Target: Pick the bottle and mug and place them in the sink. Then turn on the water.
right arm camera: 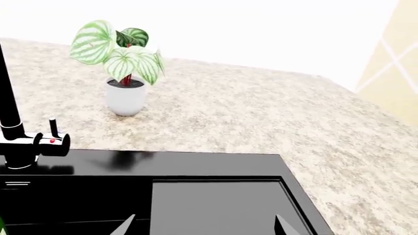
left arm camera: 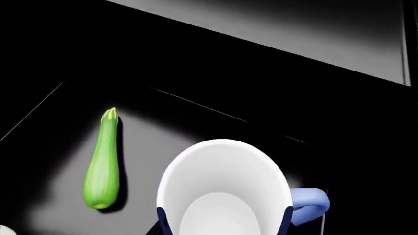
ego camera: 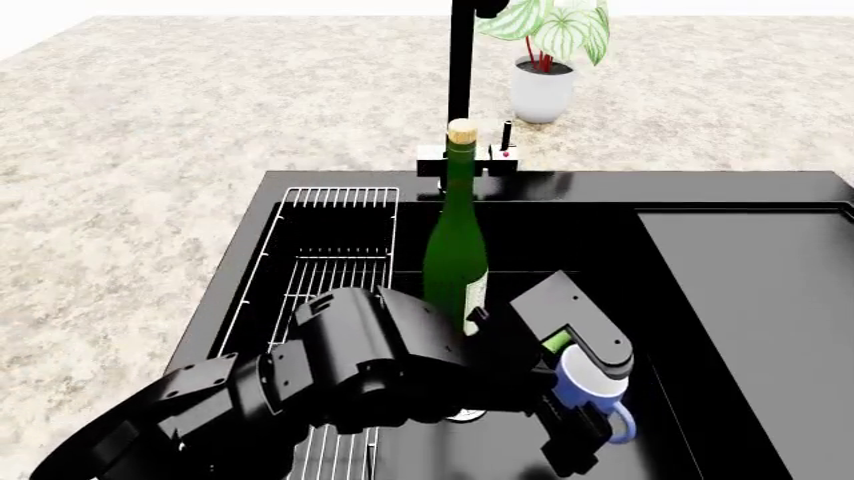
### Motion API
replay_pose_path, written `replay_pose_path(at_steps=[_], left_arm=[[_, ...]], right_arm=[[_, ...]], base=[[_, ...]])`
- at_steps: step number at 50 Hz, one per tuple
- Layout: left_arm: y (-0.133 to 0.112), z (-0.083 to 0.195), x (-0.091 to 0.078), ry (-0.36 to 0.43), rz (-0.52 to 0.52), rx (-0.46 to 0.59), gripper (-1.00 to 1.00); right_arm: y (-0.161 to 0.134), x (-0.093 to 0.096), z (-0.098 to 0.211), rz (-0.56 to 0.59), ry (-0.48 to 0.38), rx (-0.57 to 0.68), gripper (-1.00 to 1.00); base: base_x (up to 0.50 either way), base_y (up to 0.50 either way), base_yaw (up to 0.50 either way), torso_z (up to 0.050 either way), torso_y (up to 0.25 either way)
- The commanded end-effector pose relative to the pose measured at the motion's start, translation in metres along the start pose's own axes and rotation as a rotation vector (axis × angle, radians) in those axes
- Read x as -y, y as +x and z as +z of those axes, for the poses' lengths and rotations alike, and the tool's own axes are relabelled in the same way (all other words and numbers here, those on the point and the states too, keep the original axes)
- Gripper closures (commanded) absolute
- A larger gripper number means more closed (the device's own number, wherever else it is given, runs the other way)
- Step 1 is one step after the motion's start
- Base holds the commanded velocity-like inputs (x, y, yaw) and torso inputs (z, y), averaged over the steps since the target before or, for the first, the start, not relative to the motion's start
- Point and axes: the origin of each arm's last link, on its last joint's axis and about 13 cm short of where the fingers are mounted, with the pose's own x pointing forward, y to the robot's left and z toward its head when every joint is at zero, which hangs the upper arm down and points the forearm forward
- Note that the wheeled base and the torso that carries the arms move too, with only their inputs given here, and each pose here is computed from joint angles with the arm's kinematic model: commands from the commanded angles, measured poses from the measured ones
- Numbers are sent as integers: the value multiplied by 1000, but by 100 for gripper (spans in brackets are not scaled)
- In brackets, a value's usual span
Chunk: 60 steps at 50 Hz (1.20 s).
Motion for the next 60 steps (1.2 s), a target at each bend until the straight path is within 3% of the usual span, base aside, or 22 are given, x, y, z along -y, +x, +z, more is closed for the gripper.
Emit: replay_pose_path(at_steps=[1,51,52,60], left_arm=[[6,-9,0,-14,10,-20,100],[20,-32,7,-21,-17,-125,100],[20,-32,7,-21,-18,-126,-100],[21,-33,6,-26,-20,-129,-100]], right_arm=[[0,0,0,-3,3,0,-100],[-1,2,2,-16,8,-1,-100],[-1,2,2,-16,8,-1,-100],[-1,2,2,-17,9,-1,-100]], base=[[0,0,0,0,0],[0,0,0,0,0],[0,0,0,0,0],[0,0,0,0,0]])
